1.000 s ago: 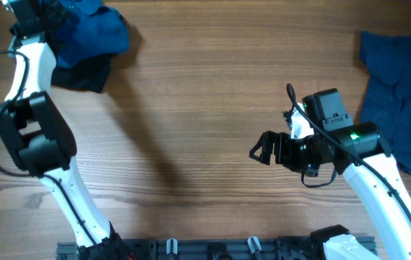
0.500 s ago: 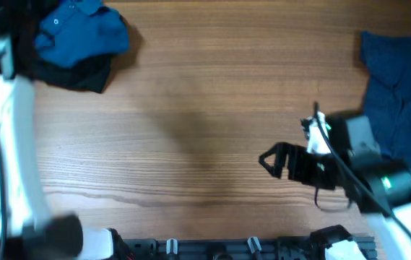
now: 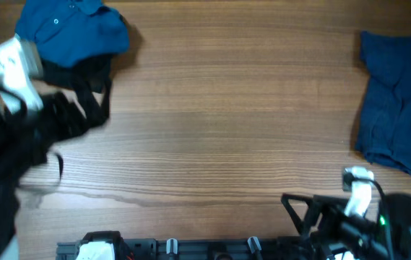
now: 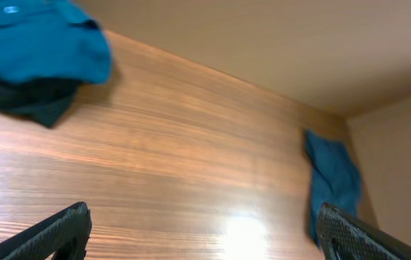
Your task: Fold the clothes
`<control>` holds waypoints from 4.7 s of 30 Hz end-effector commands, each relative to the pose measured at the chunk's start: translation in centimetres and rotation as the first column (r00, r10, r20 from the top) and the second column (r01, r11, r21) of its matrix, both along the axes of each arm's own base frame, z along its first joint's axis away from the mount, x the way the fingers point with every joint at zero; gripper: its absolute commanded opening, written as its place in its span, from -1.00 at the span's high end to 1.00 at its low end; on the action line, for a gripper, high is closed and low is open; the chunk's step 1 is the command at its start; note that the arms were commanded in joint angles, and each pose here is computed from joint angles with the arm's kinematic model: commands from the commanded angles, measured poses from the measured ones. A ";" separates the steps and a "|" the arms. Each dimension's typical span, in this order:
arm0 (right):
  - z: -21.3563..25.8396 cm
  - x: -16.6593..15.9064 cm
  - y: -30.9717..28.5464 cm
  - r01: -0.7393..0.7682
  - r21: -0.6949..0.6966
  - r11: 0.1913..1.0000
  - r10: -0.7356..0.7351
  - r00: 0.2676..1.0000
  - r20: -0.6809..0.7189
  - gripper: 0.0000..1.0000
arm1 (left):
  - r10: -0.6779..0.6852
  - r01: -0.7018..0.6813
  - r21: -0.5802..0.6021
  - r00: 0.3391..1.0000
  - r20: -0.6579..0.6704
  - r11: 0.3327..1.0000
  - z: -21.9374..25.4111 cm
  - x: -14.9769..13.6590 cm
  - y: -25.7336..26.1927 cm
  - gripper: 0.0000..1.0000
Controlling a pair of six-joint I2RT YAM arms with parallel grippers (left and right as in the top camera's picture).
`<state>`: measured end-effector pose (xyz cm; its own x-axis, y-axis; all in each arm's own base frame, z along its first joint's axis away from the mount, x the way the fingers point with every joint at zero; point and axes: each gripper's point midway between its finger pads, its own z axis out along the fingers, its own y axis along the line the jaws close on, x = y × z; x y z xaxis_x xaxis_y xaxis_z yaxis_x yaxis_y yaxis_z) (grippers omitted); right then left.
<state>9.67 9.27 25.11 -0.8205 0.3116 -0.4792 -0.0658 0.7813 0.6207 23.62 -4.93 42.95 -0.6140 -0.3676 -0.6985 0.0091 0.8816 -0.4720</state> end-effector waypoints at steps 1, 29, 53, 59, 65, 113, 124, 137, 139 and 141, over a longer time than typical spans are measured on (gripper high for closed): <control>0.4 -1.5 -0.9 0.053 0.032 0.998 -0.055 0.997 0.046 -0.96 | -0.145 0.144 0.019 0.985 0.093 0.989 1.1 -4.9 -2.4 -0.99; 5.0 1.8 -6.1 0.354 0.027 0.935 -0.339 0.867 0.364 -0.99 | -0.139 0.141 -0.045 0.989 0.050 0.989 -6.2 -11.3 -2.4 -1.00; 5.0 1.8 -6.1 0.355 0.027 0.934 -0.340 0.867 0.364 -0.99 | -0.139 0.141 -0.045 0.989 0.050 0.989 -6.2 -11.3 -2.4 -0.99; 3.9 1.7 -8.3 0.488 -0.024 0.873 -0.451 0.824 0.342 -0.99 | -0.139 0.141 -0.045 0.989 0.050 0.989 -6.2 -11.3 -2.4 -0.99; 2.9 3.2 -11.0 0.637 -0.082 0.766 -0.568 0.731 0.379 -0.99 | -0.139 0.141 -0.045 0.989 0.050 0.989 -6.2 -11.3 -2.4 -1.00; -7.3 15.0 -9.7 0.559 0.068 0.827 -0.429 0.548 0.718 -0.99 | -0.139 0.141 -0.045 0.989 0.050 0.989 -6.2 -11.3 -2.4 -1.00; -7.5 14.9 -7.6 0.456 -0.149 0.877 -0.169 0.583 0.795 -0.99 | -0.139 0.141 -0.045 0.989 0.050 0.989 -6.2 -11.3 -2.4 -1.00; -7.5 14.9 -7.6 0.460 -0.159 0.874 -0.161 0.580 0.798 -0.99 | -0.139 0.141 -0.045 0.989 0.050 0.989 -6.2 -11.3 -2.4 -1.00; -7.5 14.9 -7.6 0.460 -0.159 0.873 -0.161 0.581 0.798 -0.99 | -0.139 0.141 -0.045 0.989 0.050 0.989 -6.2 -11.3 -2.4 -0.99; -7.5 15.0 -7.6 0.459 -0.160 0.874 -0.161 0.583 0.797 -0.99 | -0.139 0.141 -0.045 0.989 0.050 0.989 -6.2 -11.3 -2.4 -0.99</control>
